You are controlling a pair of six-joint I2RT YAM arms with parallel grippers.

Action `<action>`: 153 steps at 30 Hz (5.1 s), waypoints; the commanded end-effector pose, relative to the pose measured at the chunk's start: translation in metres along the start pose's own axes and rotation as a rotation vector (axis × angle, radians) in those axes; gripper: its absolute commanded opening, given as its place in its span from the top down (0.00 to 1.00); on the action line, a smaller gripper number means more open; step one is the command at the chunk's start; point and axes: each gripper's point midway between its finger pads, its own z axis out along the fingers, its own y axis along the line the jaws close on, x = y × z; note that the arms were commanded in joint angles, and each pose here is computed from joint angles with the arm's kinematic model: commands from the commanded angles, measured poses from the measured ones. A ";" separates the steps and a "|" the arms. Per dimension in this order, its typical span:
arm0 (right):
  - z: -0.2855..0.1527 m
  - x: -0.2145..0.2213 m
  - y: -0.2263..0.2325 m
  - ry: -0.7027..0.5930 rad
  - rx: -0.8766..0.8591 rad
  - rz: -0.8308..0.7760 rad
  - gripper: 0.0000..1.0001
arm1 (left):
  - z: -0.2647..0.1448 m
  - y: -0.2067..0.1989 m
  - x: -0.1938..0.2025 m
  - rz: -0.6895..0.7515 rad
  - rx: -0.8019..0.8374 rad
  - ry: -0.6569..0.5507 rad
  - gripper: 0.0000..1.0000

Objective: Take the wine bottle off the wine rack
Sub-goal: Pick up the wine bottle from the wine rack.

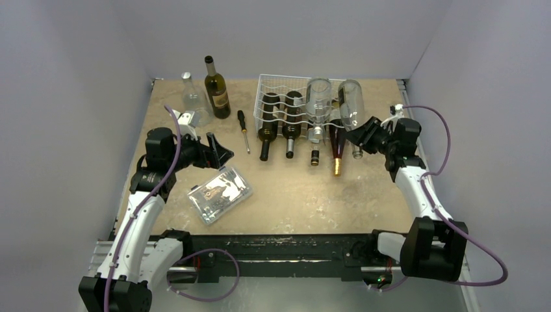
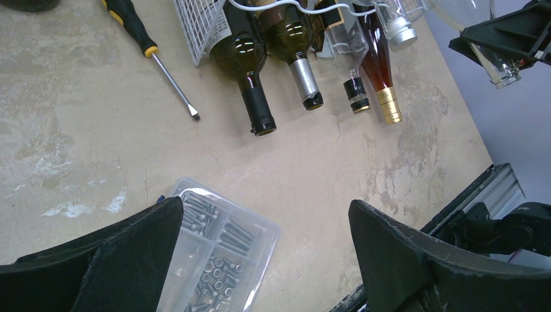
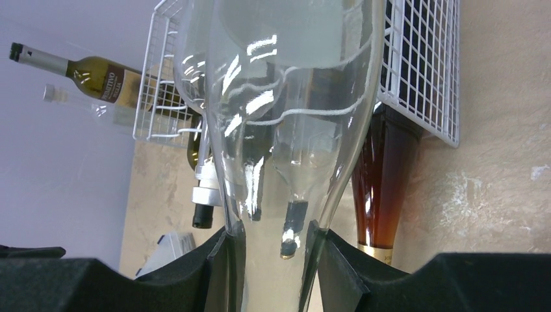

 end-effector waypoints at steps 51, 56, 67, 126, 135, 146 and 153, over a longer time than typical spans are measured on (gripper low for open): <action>-0.079 -0.020 0.157 0.029 -0.596 -0.424 1.00 | -0.007 -0.011 -0.021 0.058 0.023 -0.064 0.00; -0.078 0.009 0.163 0.127 -0.629 -0.460 1.00 | -0.009 -0.011 -0.022 0.066 0.018 -0.069 0.00; -0.078 0.074 0.172 0.347 -0.735 -0.420 1.00 | -0.013 -0.024 -0.025 0.107 0.085 -0.100 0.01; -0.057 0.209 0.110 0.748 -0.699 -0.692 1.00 | 0.089 -0.170 0.118 1.419 0.556 -0.061 0.00; -0.057 0.211 0.110 0.760 -0.701 -0.689 1.00 | 0.107 -0.175 0.128 1.421 0.583 -0.023 0.00; -0.056 0.212 0.110 0.763 -0.697 -0.690 1.00 | 0.128 -0.165 0.139 1.449 0.587 0.057 0.00; -0.055 0.212 0.109 0.770 -0.689 -0.688 1.00 | 0.137 -0.158 0.144 1.477 0.566 0.098 0.03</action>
